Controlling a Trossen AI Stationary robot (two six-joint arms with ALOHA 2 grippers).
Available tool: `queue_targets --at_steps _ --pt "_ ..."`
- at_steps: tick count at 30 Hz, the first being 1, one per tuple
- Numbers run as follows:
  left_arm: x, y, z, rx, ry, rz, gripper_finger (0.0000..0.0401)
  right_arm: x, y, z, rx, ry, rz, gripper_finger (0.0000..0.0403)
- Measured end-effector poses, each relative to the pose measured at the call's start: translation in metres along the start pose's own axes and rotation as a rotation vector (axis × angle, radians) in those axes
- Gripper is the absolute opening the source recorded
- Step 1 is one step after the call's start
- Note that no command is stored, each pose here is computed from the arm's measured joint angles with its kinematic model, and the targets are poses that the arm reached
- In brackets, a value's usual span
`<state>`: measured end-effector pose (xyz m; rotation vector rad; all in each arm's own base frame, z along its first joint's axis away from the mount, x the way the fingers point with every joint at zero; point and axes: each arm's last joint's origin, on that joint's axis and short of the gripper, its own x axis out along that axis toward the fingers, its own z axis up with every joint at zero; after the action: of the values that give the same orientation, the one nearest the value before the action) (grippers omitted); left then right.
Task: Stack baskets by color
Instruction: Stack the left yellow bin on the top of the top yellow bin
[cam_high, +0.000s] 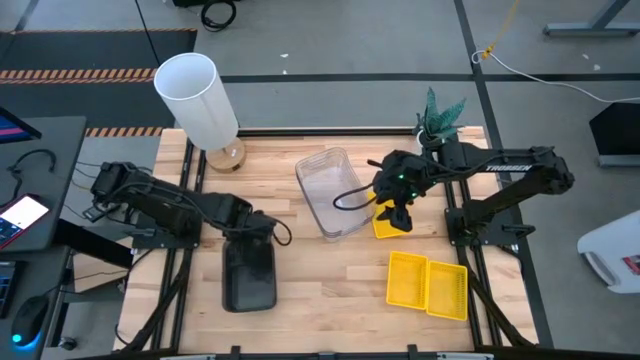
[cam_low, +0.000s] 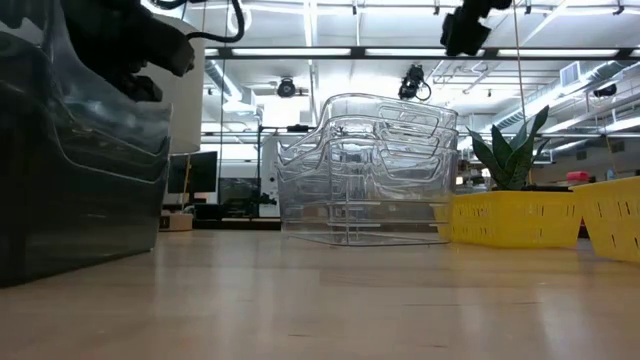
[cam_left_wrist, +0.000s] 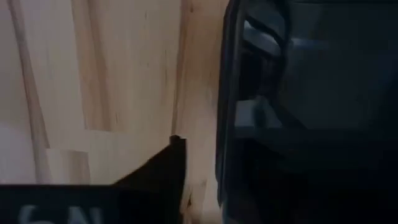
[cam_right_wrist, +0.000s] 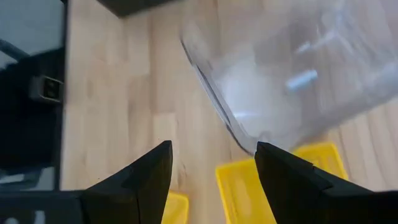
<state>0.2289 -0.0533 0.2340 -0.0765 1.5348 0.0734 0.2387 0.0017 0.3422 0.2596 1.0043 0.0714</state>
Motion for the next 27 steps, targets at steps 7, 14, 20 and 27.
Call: queue_targets --at_steps 7,14,20,27 --pt "0.017 0.001 -0.006 0.024 0.014 0.048 0.0213 0.017 -0.005 -0.032 0.072 0.097 -0.024 0.0223" --pt "0.014 -0.002 -0.003 0.094 -0.080 0.022 0.0191 0.030 0.007 -0.065 0.176 0.167 -0.037 0.0211" --pt "0.001 -0.001 -0.004 0.166 -0.189 0.000 0.0168 0.056 0.029 -0.090 0.207 0.258 -0.092 0.0208" --pt "-0.011 0.002 -0.009 0.180 -0.261 0.008 0.0151 0.085 0.060 -0.109 0.211 0.323 -0.148 0.0208"
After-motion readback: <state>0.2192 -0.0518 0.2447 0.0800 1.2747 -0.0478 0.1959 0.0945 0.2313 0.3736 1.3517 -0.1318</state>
